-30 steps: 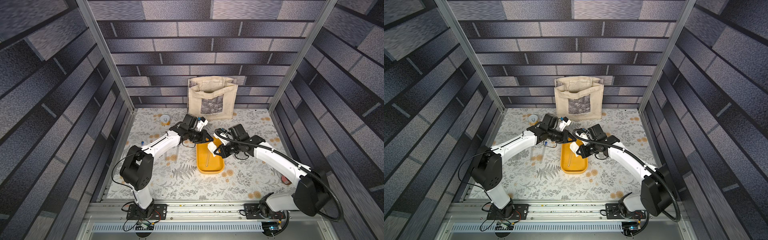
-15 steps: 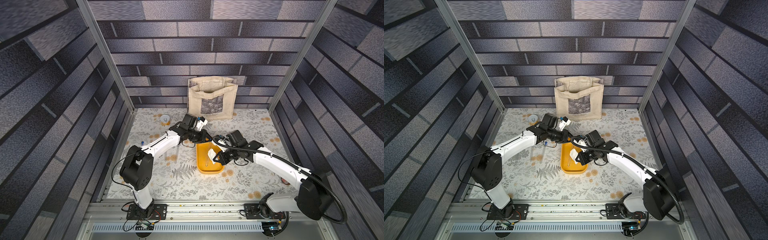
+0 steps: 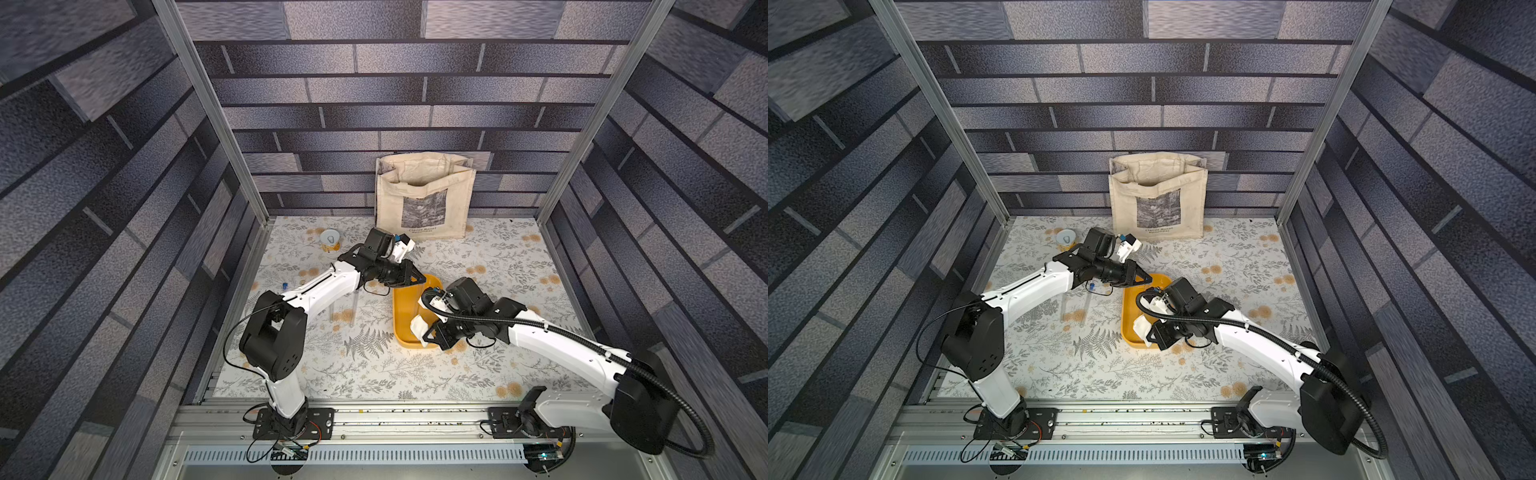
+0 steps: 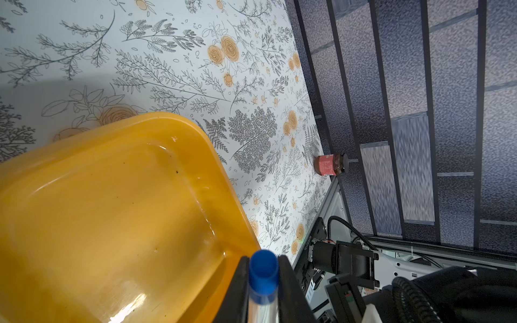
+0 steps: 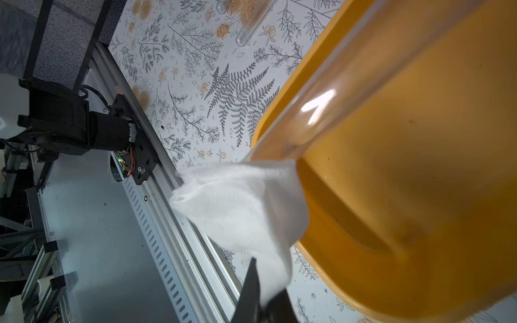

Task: Wipe the exteriors of test tubes
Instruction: Wipe the dirt from the test tube.

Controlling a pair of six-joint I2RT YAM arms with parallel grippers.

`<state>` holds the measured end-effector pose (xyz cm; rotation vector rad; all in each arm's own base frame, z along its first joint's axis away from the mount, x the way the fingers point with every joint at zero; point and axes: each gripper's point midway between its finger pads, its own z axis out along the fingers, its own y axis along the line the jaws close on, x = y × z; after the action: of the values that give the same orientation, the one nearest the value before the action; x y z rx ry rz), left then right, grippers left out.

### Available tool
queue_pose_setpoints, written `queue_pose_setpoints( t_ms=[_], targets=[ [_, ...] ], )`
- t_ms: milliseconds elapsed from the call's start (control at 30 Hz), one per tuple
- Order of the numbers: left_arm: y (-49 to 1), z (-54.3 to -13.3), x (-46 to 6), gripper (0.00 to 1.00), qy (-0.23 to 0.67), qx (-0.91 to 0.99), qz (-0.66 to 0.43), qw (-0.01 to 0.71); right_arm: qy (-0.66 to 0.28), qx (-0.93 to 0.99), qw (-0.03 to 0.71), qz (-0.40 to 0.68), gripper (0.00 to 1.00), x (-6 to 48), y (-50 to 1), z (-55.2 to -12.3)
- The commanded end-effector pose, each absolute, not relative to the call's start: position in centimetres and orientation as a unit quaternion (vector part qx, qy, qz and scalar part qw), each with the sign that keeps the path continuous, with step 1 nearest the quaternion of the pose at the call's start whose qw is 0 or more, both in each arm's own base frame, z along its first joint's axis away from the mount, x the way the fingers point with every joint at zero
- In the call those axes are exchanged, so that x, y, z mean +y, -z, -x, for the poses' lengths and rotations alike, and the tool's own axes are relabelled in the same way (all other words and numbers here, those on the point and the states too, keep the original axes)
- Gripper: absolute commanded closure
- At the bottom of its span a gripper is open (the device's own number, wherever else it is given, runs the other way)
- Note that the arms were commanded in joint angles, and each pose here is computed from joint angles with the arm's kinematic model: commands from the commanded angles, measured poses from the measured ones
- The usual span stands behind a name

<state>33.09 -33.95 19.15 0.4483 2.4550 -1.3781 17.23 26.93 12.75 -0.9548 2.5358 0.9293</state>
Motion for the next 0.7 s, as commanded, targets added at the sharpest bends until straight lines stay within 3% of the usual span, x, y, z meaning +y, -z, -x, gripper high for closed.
queue_pose_setpoints(
  t_ms=[0,500,667],
  targets=[
    [-20.2,-32.8,-33.7,0.81,0.485,0.845,-0.165,0.157,-0.311,0.879,0.152,0.327,1.00,26.9,-13.0,-17.8],
    [-20.2,-32.8,-33.9,0.81,0.487,0.843,-0.167,0.156,-0.302,0.890,0.199,0.279,1.00,26.2,-16.6,-26.1],
    [-20.2,-32.9,-34.0,0.81,0.487,0.843,-0.167,0.155,-0.300,0.891,0.198,0.278,1.00,26.3,-16.8,-26.8]
  ],
)
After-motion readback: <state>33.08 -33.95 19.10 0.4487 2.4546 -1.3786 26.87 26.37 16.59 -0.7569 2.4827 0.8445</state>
